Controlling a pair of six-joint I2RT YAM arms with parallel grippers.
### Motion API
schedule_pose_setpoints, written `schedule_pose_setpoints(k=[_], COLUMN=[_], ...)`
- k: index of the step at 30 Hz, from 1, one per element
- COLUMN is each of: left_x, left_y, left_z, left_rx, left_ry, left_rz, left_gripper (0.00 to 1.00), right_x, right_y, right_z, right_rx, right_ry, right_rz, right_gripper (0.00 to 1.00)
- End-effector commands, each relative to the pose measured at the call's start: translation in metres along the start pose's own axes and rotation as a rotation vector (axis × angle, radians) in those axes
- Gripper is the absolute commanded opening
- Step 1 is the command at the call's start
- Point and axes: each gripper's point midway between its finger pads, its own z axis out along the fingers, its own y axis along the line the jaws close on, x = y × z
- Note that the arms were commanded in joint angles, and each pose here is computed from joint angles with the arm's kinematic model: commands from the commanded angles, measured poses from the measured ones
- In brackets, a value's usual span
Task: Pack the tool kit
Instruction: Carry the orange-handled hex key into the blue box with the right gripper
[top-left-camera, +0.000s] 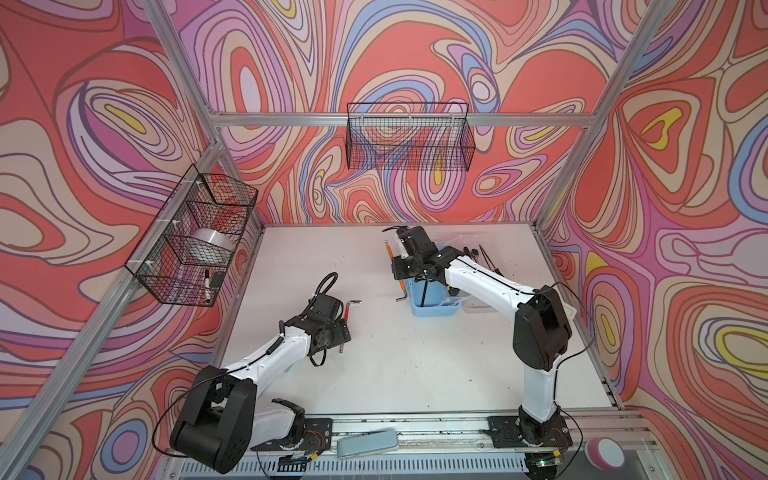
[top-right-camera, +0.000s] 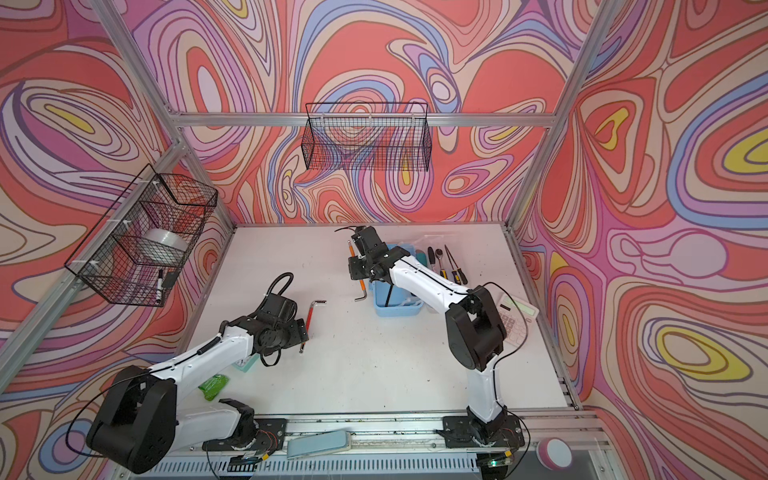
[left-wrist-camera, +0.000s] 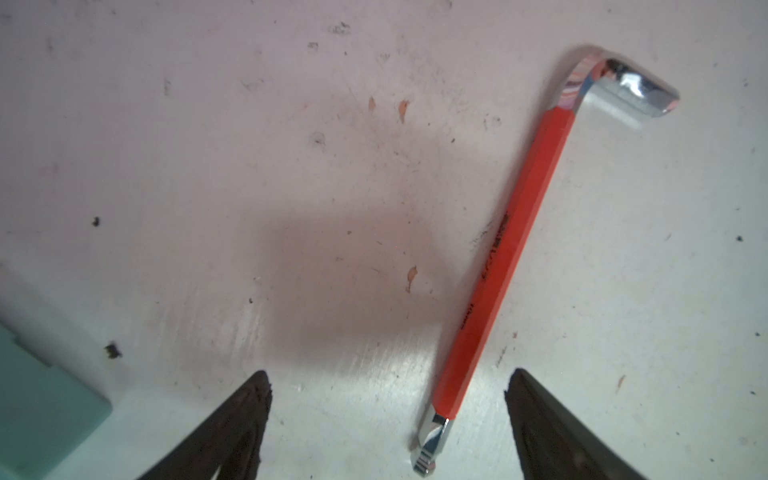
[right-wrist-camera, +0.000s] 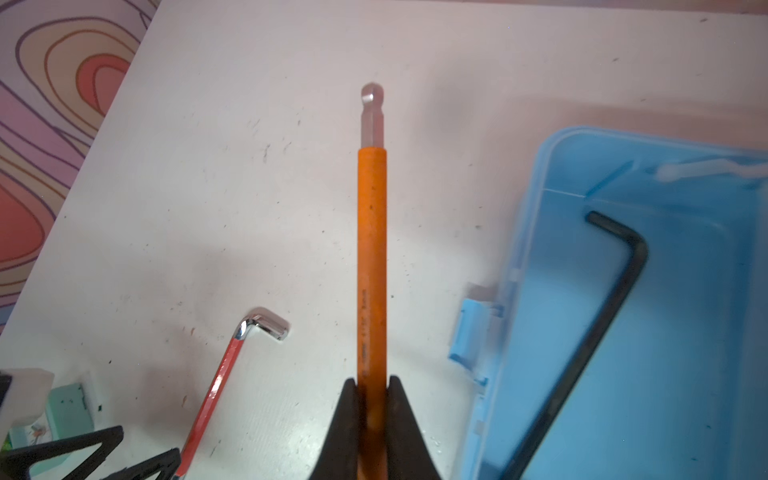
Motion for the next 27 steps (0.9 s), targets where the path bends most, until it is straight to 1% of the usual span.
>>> schedule_pose_setpoints(k=[1, 7, 12, 20, 27], left_x=[-0.002, -0.004, -0.004, -0.003, -0.004], left_y=[0.000, -0.002, -0.004, -0.008, -0.010], left_z=[0.000, 0.000, -0.001, -0.002, -0.001], left_rx=[-0.026, -0.031, -0.028, -0.017, -0.018], left_ry=[0.002, -0.001, -0.004, -0.003, -0.002], left_rz=[0.021, 0.025, 0.038, 0.053, 0.052], left_gripper=[0.95, 0.99, 0.98, 0.95, 0.95], right_x=[-0.002, 0.007, 0.015, 0.029, 0.044], right_y=[-0.028, -0.070, -0.087, -0.103, -0.106], right_z=[-0.007, 0.000, 0.014, 0.037, 0.047], right_rx=[0.067, 0.180, 0.240, 0.267, 0.268], right_ry=[-0.009, 0.028, 0.055, 0.105, 0.154], right_rz=[0.004, 0.014, 0.005, 0.017, 0.016], right_gripper=[0.00, 0.00, 0.00, 0.00, 0.00])
